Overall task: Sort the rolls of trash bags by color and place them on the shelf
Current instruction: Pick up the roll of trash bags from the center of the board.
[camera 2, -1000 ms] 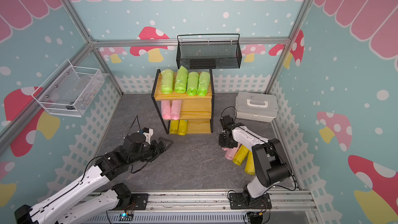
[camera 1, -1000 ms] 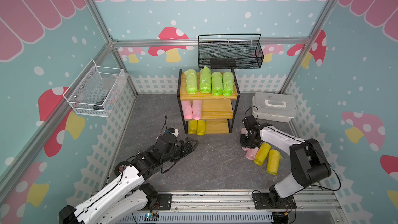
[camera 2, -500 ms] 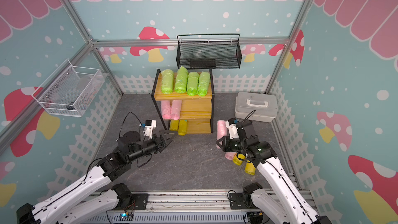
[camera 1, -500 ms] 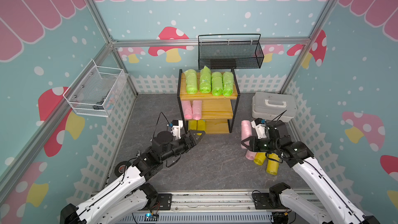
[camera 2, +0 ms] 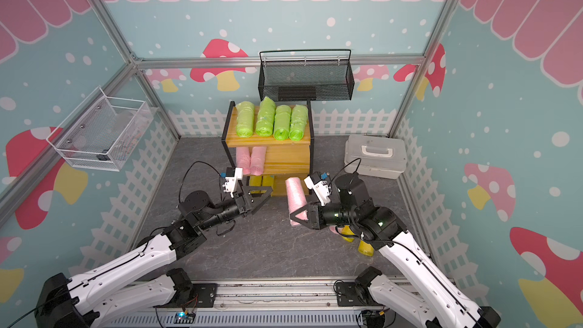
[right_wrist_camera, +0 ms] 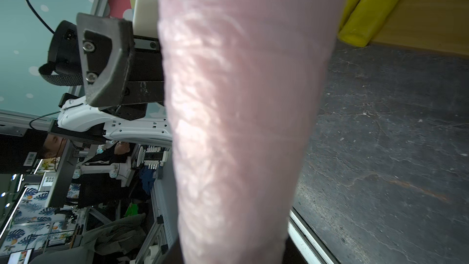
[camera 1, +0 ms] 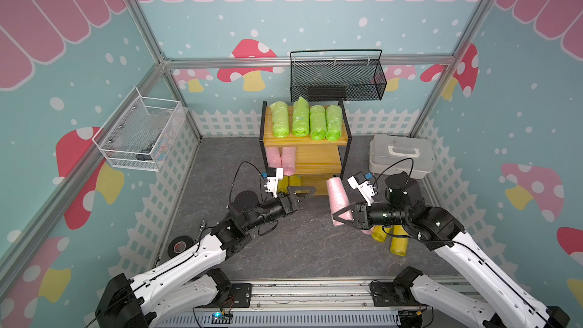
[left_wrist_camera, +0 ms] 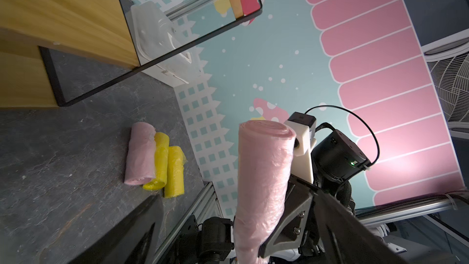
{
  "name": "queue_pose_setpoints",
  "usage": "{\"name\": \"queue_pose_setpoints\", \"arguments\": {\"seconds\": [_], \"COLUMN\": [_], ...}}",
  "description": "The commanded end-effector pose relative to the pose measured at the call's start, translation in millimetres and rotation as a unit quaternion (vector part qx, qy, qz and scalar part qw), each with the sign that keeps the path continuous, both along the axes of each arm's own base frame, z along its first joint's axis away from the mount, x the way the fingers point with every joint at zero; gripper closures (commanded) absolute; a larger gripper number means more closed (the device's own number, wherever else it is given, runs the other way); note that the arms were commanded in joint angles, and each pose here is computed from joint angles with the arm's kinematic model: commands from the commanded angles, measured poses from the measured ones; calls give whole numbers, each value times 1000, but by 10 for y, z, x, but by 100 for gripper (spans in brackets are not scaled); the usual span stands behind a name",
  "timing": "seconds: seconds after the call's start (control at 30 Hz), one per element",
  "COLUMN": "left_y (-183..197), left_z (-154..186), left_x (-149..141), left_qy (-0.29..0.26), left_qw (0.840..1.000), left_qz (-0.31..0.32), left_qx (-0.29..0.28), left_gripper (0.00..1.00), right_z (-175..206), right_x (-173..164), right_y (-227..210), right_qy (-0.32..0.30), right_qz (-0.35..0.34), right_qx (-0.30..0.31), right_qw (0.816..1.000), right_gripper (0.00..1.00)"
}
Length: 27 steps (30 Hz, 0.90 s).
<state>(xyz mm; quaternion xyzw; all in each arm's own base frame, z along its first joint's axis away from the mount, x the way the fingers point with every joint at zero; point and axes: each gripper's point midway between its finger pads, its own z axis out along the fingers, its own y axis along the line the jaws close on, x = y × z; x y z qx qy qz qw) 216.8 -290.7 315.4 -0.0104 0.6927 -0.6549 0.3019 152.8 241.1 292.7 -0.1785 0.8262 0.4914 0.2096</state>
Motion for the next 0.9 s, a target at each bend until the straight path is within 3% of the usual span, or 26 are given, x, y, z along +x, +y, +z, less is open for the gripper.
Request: {"name": "queue_pose_setpoints", "arguments": {"seconds": [0.0,0.17,0.27,0.53,0.87], "left_y": [-33,-24,-22,-25,-16], "left_z": [288,358,394,322,173], "left_x": [-64,-112,-150,-177,-155], "left_qy": [-38,-45,-49,-40,-19], "left_qw": [998,994,992,993,996], "left_qz": [-18,-32,-42,-48,-40], "left_qx": [-39,-90,-104,-99,-78], "left_gripper": [10,11,17,24,21], "right_z": [184,126,158,179,223], "right_x": [-37,-52,-55,-95,-133], "right_y": [187,359,431,642,697], "right_qy": [-4,11,8,8,2], "right_qz": [35,52,57,82,90], "right_qx": [44,47,49,41,37], "right_qw": [998,997,997,996,995], "right_gripper": [100,100,100,100,100]}}
